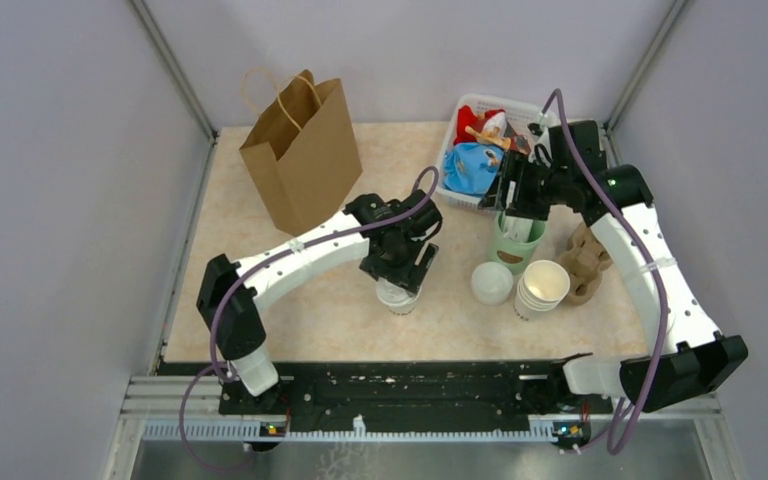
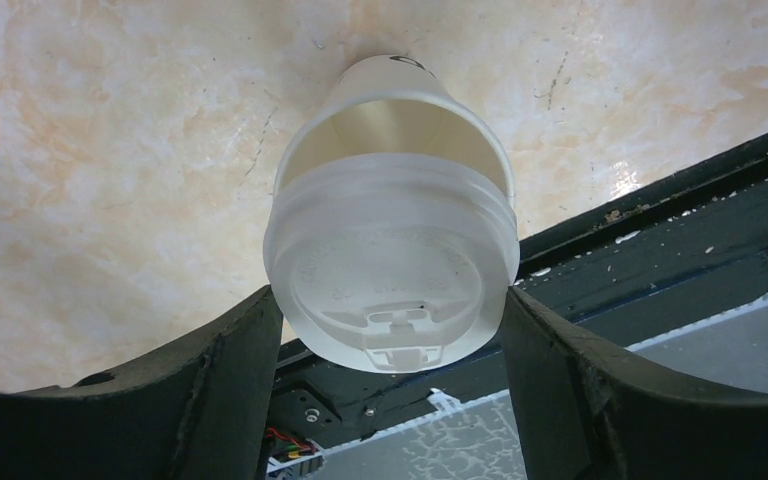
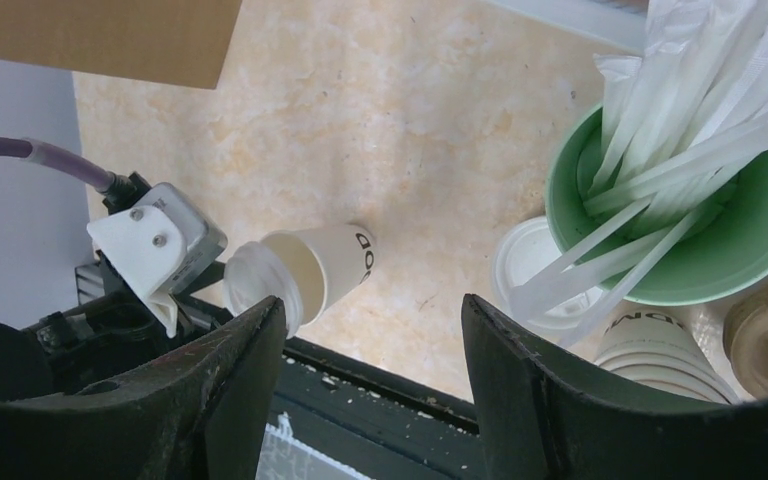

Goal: Pack the takeout coffee

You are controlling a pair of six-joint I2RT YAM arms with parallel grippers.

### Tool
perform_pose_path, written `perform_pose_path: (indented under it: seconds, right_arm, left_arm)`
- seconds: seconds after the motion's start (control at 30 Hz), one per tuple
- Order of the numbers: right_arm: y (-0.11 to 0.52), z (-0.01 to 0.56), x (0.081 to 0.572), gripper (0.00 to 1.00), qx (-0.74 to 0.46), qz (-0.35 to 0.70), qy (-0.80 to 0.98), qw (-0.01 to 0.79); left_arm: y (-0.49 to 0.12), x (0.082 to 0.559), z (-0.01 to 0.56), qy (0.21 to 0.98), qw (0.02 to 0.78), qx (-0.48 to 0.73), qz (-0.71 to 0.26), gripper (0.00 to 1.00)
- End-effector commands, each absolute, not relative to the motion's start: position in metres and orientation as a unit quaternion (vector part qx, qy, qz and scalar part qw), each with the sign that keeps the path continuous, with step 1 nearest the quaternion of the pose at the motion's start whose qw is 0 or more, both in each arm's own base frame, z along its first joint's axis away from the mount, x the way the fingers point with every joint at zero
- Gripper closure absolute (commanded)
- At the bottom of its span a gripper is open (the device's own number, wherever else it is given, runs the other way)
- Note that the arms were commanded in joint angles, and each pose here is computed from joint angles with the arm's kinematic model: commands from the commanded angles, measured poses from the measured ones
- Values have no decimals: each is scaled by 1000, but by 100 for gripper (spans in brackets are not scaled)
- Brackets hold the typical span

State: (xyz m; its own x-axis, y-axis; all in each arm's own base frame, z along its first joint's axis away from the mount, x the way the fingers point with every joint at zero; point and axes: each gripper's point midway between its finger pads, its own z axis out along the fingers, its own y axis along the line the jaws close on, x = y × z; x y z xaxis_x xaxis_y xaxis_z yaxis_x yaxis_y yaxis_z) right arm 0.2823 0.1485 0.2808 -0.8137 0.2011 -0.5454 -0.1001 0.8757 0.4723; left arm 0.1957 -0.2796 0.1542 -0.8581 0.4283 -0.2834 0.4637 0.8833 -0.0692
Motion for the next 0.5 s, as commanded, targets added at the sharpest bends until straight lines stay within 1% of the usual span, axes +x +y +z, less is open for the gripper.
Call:
perform_pose_path:
  seconds: [0.0, 0.33, 0.47]
  right_arm:
    - [151, 297, 286, 35, 12, 264, 904, 335]
    - [147, 297, 284, 34, 19, 263, 904, 336]
    - [147, 298, 284, 31, 18, 264, 902, 343]
  left_arm:
    - [-279, 205, 162, 958, 153, 237, -53, 22]
    - [-285, 208, 157, 955, 148, 253, -52, 17]
    - [-286, 207, 155, 955, 141, 257, -53, 17]
